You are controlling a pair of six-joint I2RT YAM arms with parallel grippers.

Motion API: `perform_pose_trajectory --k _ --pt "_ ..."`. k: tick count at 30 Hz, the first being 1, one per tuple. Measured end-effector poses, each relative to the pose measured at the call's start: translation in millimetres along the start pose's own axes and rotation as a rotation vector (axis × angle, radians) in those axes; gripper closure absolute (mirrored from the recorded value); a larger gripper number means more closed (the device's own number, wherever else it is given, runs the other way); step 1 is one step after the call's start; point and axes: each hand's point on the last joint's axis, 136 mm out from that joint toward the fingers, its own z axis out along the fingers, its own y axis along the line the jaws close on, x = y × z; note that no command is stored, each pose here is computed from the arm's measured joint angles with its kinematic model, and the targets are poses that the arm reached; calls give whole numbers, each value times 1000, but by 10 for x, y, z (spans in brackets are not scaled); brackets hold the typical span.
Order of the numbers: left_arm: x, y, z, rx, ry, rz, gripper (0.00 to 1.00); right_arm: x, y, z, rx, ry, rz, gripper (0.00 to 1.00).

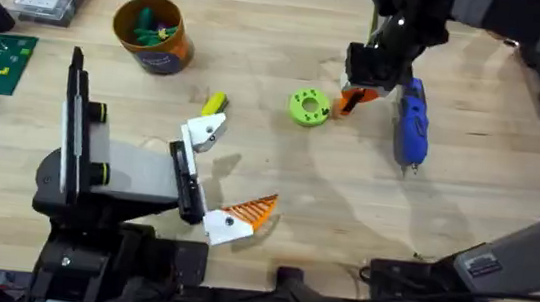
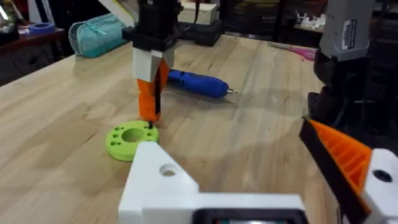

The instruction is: Pick up the gripper from the table and insert it into the empty holder that is missing its gripper. Then pick up a screw, insert it into the mounting hole, and use the screwdriver to tighten it. Finally, clean up the table by picking up the vegetable and placing it into the bucket.

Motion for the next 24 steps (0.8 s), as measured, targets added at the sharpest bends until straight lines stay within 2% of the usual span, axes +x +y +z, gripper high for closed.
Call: perform_pose_trajectory --k 12,24 --pt "0 0 0 0 0 0 14 163 -54 -927 -73 -181 -33 991" --pt "0 0 0 0 0 0 15 292 -97 -1273 -105 -257 -40 991"
